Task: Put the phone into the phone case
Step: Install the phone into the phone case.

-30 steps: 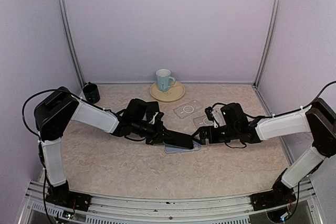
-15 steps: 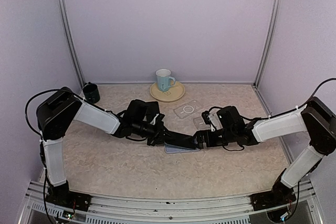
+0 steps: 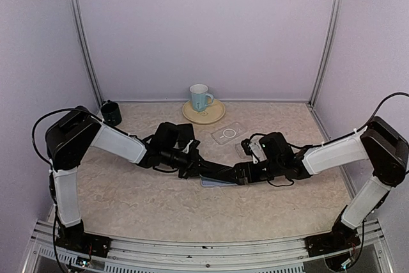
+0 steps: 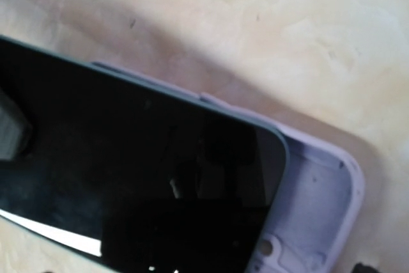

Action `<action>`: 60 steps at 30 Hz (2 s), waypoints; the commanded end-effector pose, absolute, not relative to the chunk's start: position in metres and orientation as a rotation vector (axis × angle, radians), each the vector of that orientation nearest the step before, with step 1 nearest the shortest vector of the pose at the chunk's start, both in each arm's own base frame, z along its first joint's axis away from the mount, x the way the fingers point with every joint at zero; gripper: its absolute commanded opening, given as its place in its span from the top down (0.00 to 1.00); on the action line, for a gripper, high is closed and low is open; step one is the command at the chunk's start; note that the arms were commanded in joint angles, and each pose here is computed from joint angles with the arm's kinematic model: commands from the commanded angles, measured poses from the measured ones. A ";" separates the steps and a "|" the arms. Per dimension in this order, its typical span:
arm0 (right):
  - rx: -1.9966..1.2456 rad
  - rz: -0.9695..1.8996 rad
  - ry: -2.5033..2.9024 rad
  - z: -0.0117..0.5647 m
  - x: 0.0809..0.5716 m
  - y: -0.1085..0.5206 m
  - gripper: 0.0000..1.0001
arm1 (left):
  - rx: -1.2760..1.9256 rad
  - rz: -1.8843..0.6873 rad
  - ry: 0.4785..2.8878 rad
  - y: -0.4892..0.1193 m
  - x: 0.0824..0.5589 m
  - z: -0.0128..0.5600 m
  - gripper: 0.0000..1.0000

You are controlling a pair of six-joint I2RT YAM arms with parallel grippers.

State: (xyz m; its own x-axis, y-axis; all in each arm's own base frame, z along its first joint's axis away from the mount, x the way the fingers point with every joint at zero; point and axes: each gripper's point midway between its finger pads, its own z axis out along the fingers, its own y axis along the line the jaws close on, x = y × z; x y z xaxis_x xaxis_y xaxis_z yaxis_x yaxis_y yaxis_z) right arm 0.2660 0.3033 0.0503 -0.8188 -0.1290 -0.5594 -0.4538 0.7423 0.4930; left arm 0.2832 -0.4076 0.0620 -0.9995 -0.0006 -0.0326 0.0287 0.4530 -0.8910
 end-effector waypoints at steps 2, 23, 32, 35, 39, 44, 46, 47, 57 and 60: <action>-0.444 0.898 2.400 0.061 0.274 0.317 0.01 | 0.085 -1.556 2.680 -0.405 0.290 0.048 1.00; -0.469 0.909 2.432 0.052 0.272 0.328 0.01 | 0.041 -1.720 2.667 -0.415 0.284 0.051 1.00; -0.480 0.921 2.432 0.052 0.271 0.332 0.01 | 0.042 -1.730 2.692 -0.417 0.282 0.041 1.00; -0.484 0.923 2.434 0.051 0.271 0.333 0.01 | 0.048 -1.734 2.696 -0.418 0.282 0.039 1.00; -0.486 0.927 2.433 0.052 0.272 0.335 0.01 | 0.057 -1.738 2.700 -0.420 0.283 0.038 1.00; -0.490 0.928 2.430 0.054 0.273 0.337 0.01 | 0.066 -1.737 2.706 -0.423 0.285 0.035 1.00; -0.492 0.926 2.428 0.055 0.273 0.337 0.00 | 0.064 -1.733 2.709 -0.423 0.286 0.033 1.00; -0.491 0.925 2.430 0.055 0.273 0.338 0.00 | 0.062 -1.730 2.711 -0.424 0.287 0.032 1.00; -0.489 0.925 2.435 0.053 0.274 0.338 0.00 | 0.012 -1.716 2.717 -0.424 0.287 0.022 1.00; -0.490 0.926 2.436 0.052 0.273 0.338 0.00 | 0.015 -1.746 2.705 -0.427 0.284 0.023 1.00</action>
State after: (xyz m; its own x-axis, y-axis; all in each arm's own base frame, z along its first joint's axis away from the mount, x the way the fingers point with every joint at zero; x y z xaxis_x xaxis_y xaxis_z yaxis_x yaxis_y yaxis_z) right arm 0.2805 0.3152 0.0489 -0.8281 -0.1276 -0.5459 -0.4347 0.7610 0.4816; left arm 0.2911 -0.4255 0.0507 -0.9972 0.0739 0.0144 0.0139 0.3689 -0.9294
